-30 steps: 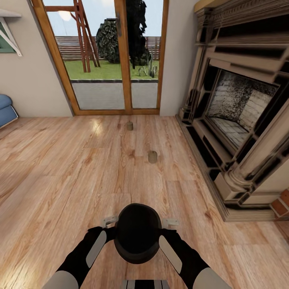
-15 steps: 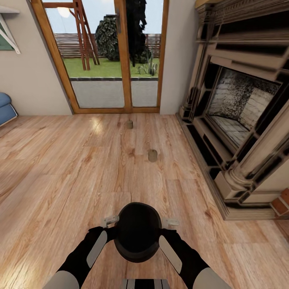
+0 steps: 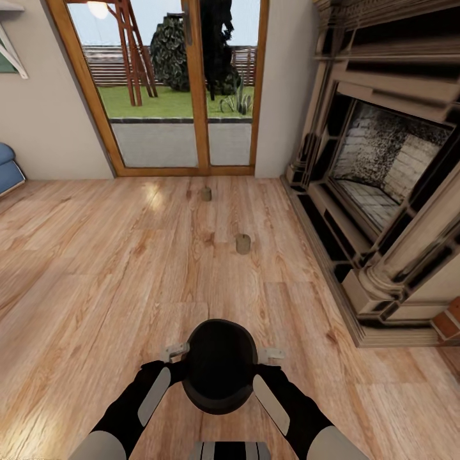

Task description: Place each of the two pumpkins and all three candles from the living room inside a cabinet in the living room (use any cabinet), then make sure every cabinet is closed, and position the cauldron so it is next to a table in the living room.

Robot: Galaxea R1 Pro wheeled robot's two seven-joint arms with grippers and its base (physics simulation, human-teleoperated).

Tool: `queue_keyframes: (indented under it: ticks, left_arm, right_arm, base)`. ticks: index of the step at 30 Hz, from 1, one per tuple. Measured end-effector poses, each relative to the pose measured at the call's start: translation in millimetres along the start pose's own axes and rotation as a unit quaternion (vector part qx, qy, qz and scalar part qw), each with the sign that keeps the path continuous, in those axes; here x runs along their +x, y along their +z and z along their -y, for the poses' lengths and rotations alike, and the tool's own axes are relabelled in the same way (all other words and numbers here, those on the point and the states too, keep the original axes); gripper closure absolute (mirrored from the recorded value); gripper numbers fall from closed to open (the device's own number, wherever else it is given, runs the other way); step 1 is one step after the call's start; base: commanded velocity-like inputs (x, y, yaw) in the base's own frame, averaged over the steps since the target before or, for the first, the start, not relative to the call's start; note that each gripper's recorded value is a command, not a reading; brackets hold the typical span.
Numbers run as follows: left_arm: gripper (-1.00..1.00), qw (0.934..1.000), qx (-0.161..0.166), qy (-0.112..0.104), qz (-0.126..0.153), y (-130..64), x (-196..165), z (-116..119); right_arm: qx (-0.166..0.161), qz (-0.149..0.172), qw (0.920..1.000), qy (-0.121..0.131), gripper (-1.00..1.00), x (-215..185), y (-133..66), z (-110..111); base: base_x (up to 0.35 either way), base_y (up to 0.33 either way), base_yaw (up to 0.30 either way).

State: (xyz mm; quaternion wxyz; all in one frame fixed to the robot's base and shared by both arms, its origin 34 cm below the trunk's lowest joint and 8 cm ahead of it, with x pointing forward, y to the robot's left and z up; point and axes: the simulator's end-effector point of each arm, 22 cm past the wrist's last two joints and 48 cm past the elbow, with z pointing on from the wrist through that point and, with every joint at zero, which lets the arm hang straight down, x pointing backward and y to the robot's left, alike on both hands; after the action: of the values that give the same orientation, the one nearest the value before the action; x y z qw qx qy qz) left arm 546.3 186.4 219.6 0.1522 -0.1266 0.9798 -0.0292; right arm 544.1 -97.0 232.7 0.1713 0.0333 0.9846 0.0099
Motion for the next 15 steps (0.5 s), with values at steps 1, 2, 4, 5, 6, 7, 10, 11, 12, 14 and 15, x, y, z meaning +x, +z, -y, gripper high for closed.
queue_keyframes:
  ticks: [1, 2, 4, 5, 6, 7, 10, 11, 12, 14, 15]
  left_arm:
    - [-1.00, 1.0000, 0.000, 0.000, 0.000, 0.0, 0.0, 0.0]
    - [-1.00, 1.0000, 0.000, 0.000, 0.000, 0.0, 0.0, 0.0]
    - [-1.00, 1.0000, 0.000, 0.000, 0.000, 0.0, 0.0, 0.1]
    - [-1.00, 1.0000, 0.000, 0.000, 0.000, 0.0, 0.0, 0.1]
    - [-1.00, 1.0000, 0.000, 0.000, 0.000, 0.0, 0.0, 0.3]
    - [-1.00, 1.0000, 0.000, 0.000, 0.000, 0.0, 0.0, 0.1]
    - [-1.00, 1.0000, -0.001, 0.001, 0.000, 0.0, -0.2, -0.4]
    - [-1.00, 1.0000, -0.001, 0.001, 0.000, 0.0, -0.2, -0.3]
    - [-1.00, 1.0000, -0.001, 0.001, 0.000, 0.0, -0.1, -0.1]
    - [-1.00, 1.0000, -0.001, 0.001, 0.000, -0.1, -0.1, 0.0]
    - [-1.00, 1.0000, -0.001, 0.001, 0.001, 0.0, -0.1, -0.2]
  right_arm:
    - [0.000, 0.000, 1.0000, 0.000, -1.00, 0.0, 0.0, 0.1]
    - [0.000, 0.000, 1.0000, 0.000, -1.00, 0.2, 0.1, 0.1]
    - [0.000, 0.000, 1.0000, 0.000, -1.00, 0.4, 0.2, 0.1]
    - [0.000, 0.000, 1.0000, 0.001, -1.00, 0.4, 0.2, 0.0]
    - [0.000, 0.000, 1.0000, 0.001, -1.00, 0.4, 0.2, -0.1]
    - [0.000, 0.000, 1.0000, 0.001, -1.00, 0.4, 0.2, 0.0]
    - [0.000, 0.000, 1.0000, 0.001, -1.00, 0.4, 0.2, -0.1]
    - [0.000, 0.000, 1.0000, 0.001, -1.00, 0.4, 0.3, 0.2]
    - [0.000, 0.000, 1.0000, 0.001, -1.00, 0.6, 0.3, 0.1]
    - [0.000, -0.001, 1.0000, 0.001, -1.00, 0.9, 0.4, 0.0]
    - [0.000, -0.001, 1.0000, 0.001, -1.00, 0.9, 0.4, 0.1]
  base:
    - [0.000, 0.000, 0.000]
    - [0.000, 0.000, 0.000]
    - [0.000, 0.000, 0.000]
    - [0.000, 0.000, 0.000]
    - [0.000, 0.000, 0.000]
    - [0.000, 0.000, 0.000]
    - [0.000, 0.000, 0.000]
    - [0.000, 0.000, 0.000]
    - [0.000, 0.000, 0.000]
    - [0.000, 0.000, 0.000]
    - [0.000, 0.000, 0.000]
